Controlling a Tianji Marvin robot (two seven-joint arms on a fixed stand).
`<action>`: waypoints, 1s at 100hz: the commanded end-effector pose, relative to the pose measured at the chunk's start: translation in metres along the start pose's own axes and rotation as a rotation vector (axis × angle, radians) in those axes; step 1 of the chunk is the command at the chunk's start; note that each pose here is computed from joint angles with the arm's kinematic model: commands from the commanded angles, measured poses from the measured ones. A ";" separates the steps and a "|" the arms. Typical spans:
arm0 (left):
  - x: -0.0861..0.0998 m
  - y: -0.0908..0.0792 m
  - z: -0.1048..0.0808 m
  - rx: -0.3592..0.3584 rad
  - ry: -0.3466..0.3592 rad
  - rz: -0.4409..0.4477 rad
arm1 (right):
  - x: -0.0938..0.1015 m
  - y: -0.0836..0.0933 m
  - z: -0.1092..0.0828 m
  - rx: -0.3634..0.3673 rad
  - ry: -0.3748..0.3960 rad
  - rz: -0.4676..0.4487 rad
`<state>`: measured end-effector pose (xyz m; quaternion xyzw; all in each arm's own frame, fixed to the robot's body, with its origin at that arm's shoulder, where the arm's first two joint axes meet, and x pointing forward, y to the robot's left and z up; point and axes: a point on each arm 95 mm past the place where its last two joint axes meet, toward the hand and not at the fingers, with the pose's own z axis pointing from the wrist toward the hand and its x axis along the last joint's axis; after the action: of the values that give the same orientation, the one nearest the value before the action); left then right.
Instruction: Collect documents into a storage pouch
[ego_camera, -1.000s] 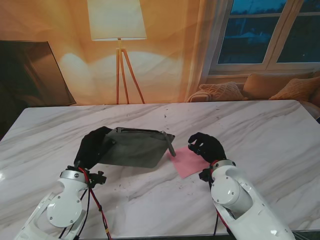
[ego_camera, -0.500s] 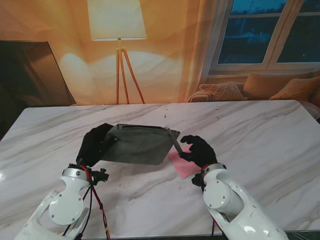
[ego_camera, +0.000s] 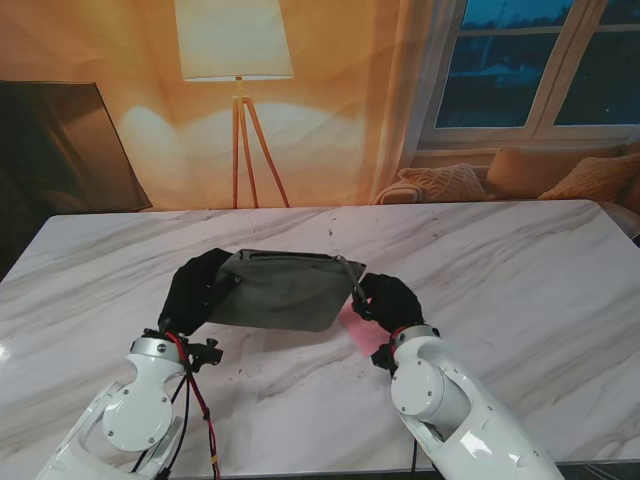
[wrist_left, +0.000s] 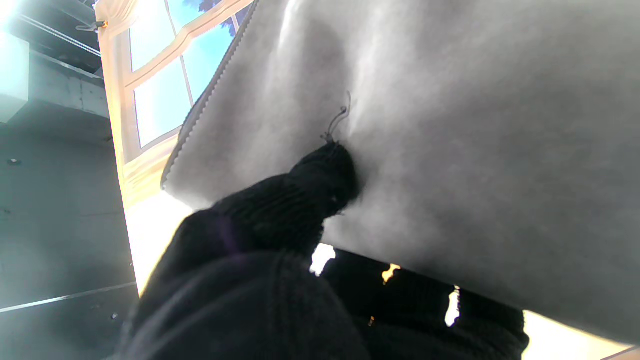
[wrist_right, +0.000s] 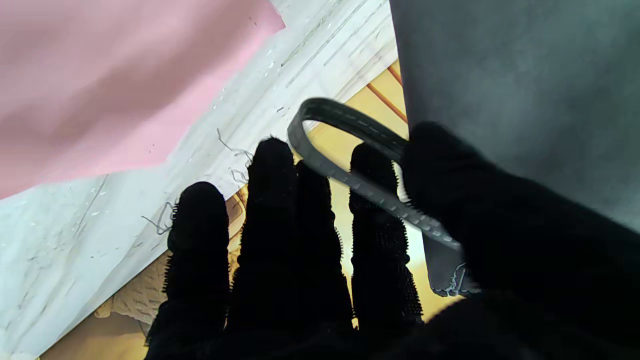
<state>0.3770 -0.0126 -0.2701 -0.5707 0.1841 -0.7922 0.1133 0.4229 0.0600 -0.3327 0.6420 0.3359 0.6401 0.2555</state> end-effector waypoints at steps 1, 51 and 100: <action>0.003 0.001 0.000 -0.003 0.007 -0.005 | 0.002 -0.001 0.001 0.004 -0.002 0.000; 0.005 -0.007 -0.007 0.003 0.014 0.014 | -0.018 0.022 0.008 -0.105 -0.042 -0.023; 0.004 -0.014 -0.014 -0.004 0.004 0.049 | -0.039 0.053 0.027 -0.259 -0.149 -0.061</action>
<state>0.3641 -0.0001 -0.2681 -0.5664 0.1969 -0.7895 0.1309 0.4532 0.0073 -0.3208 0.6352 0.2573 0.6277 0.3693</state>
